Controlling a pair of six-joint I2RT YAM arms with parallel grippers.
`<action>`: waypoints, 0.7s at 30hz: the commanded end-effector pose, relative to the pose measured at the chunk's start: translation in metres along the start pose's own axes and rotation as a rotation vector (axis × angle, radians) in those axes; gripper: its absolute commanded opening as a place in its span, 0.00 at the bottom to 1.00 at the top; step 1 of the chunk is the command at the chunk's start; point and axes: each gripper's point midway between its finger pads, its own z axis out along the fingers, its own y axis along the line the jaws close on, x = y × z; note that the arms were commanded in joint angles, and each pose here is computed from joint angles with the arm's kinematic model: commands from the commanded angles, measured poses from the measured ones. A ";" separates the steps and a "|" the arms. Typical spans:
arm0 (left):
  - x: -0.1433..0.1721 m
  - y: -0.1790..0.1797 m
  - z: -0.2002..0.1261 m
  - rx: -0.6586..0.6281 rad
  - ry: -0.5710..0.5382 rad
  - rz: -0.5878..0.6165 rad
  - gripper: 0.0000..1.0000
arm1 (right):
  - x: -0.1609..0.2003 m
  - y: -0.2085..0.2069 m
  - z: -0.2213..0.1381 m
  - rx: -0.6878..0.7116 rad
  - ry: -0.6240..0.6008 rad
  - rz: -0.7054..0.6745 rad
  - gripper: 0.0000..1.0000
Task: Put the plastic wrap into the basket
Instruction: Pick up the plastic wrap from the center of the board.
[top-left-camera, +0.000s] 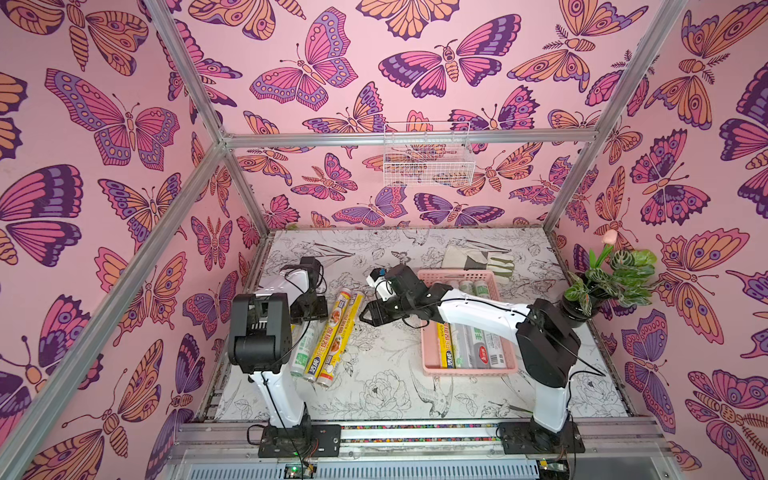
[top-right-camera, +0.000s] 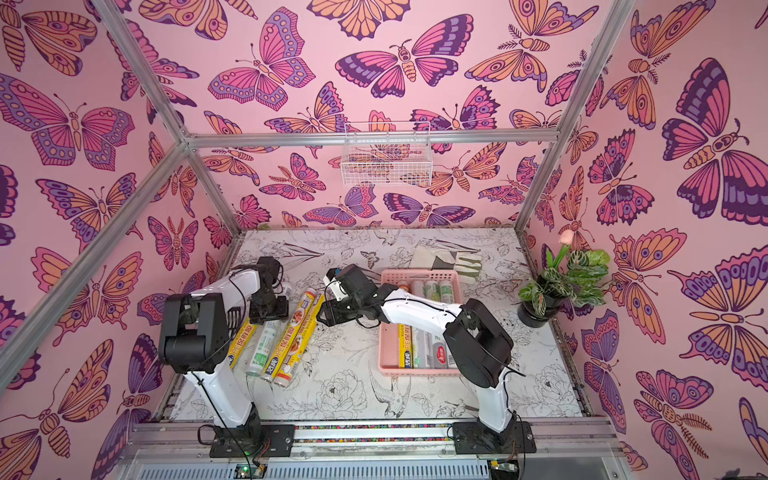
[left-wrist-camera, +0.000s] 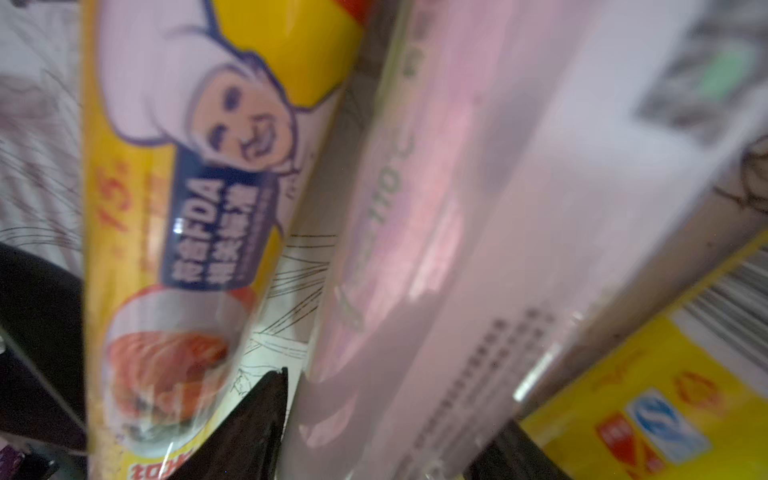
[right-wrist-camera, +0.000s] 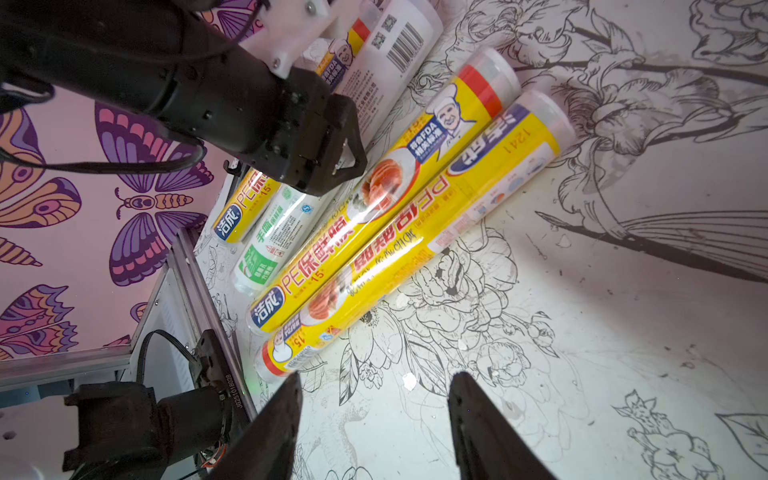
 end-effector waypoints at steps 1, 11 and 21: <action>0.004 -0.012 0.005 0.033 0.025 0.007 0.69 | -0.003 0.005 -0.007 -0.005 -0.009 -0.016 0.60; 0.003 -0.031 -0.006 0.010 -0.014 0.102 0.60 | -0.003 -0.001 -0.014 0.029 -0.024 -0.019 0.60; -0.008 -0.026 -0.077 -0.062 -0.218 0.136 0.39 | -0.005 -0.015 -0.037 0.075 -0.072 -0.001 0.61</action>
